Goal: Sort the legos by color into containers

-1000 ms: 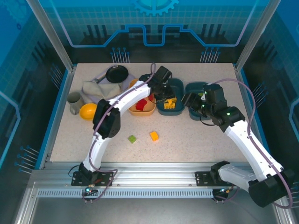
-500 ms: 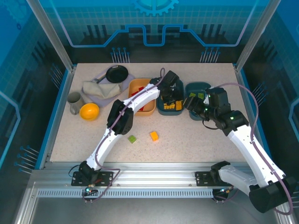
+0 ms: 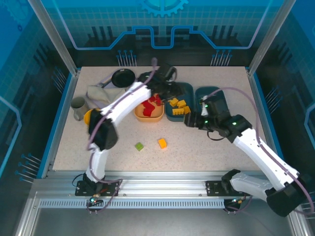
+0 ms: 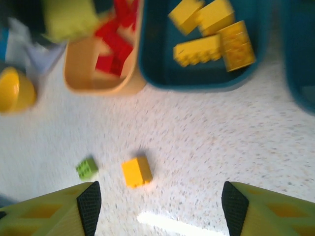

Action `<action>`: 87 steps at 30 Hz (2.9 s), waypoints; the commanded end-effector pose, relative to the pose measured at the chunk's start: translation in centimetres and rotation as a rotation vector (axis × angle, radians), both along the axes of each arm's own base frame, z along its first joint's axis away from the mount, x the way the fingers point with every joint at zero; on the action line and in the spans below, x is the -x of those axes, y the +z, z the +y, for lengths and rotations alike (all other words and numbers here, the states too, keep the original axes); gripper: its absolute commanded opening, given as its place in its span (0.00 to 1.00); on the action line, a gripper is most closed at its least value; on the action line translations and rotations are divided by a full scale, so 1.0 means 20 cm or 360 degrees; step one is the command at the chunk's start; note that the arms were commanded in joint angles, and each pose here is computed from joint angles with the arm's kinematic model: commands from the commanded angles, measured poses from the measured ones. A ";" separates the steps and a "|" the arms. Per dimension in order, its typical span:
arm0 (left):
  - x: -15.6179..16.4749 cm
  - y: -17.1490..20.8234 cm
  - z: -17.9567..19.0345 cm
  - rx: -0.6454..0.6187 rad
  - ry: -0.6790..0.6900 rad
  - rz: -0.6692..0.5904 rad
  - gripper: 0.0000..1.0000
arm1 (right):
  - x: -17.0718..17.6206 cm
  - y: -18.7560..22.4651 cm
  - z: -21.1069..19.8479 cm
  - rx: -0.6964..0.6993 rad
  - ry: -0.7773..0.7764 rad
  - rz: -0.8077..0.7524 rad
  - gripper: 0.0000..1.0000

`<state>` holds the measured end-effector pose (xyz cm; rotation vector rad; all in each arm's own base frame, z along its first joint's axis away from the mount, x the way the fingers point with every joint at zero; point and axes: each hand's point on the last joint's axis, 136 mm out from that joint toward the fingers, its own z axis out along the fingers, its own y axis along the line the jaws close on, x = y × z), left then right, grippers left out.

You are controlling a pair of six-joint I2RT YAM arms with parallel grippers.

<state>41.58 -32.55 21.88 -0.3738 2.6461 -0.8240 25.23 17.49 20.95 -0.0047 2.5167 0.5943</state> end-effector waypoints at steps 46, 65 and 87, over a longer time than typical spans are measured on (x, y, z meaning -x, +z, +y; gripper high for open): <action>1.36 -0.18 1.04 0.0247 0.0260 -0.0047 0.78 | -0.01 -0.57 1.00 0.0793 0.0802 0.0184 0.26; 0.71 -0.07 0.22 0.0303 -0.0237 -0.0089 0.78 | -0.59 -0.42 -0.64 0.0457 -0.0395 0.0506 0.27; 0.65 -0.12 0.14 0.0254 -0.0219 -0.0020 0.77 | -0.81 -0.73 -0.54 0.0279 -0.0358 0.0801 0.34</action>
